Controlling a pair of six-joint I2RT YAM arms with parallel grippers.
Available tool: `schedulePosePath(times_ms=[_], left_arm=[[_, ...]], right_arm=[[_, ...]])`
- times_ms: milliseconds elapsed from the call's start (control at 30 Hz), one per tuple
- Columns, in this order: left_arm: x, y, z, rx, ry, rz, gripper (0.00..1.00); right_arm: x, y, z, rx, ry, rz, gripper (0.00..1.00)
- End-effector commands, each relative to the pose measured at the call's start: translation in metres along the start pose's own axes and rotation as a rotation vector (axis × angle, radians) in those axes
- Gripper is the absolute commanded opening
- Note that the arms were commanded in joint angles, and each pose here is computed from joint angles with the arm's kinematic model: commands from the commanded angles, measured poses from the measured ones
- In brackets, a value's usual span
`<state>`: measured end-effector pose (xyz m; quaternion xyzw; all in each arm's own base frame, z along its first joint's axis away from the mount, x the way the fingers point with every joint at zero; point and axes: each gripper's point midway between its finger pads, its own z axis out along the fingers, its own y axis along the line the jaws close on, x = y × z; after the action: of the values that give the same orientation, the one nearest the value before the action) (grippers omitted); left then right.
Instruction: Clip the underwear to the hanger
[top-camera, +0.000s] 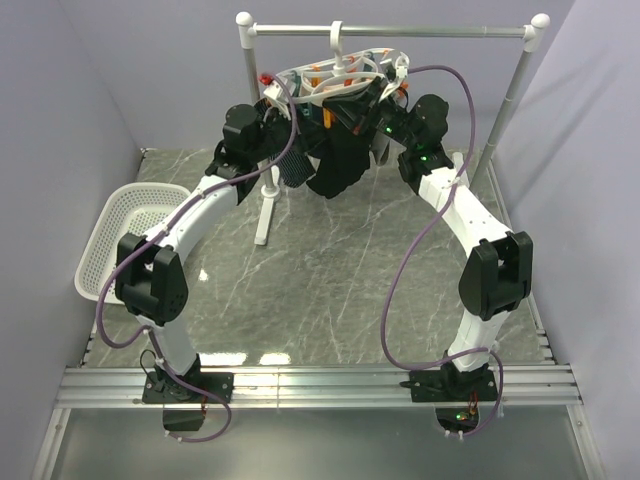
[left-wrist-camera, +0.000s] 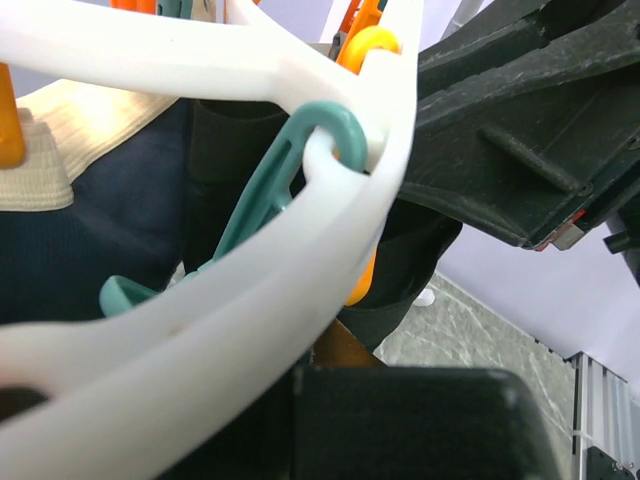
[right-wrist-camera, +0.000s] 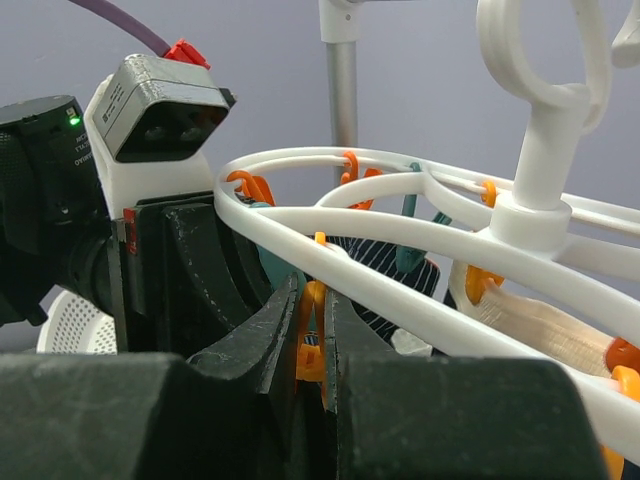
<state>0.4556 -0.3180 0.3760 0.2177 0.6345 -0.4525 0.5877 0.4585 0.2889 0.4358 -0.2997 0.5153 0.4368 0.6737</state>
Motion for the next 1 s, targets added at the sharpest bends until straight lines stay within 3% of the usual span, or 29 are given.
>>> schedulePosePath(times_ms=[0,400,633,967], left_arm=[[-0.089,-0.043,-0.024,0.073,-0.245,0.115,0.00],[-0.100,-0.047,-0.026,0.110,-0.280,0.100,0.00],[-0.110,-0.049,-0.028,0.117,-0.312,0.090,0.00],[-0.104,-0.045,-0.028,0.103,-0.296,0.084,0.00]], right_arm=[[0.005,0.017,-0.005,-0.063,0.031,-0.018,0.00],[0.009,0.015,-0.004,-0.073,0.035,-0.034,0.00],[0.009,0.016,-0.004,-0.077,0.040,-0.032,0.05],[0.006,0.016,-0.007,-0.066,0.044,-0.032,0.39]])
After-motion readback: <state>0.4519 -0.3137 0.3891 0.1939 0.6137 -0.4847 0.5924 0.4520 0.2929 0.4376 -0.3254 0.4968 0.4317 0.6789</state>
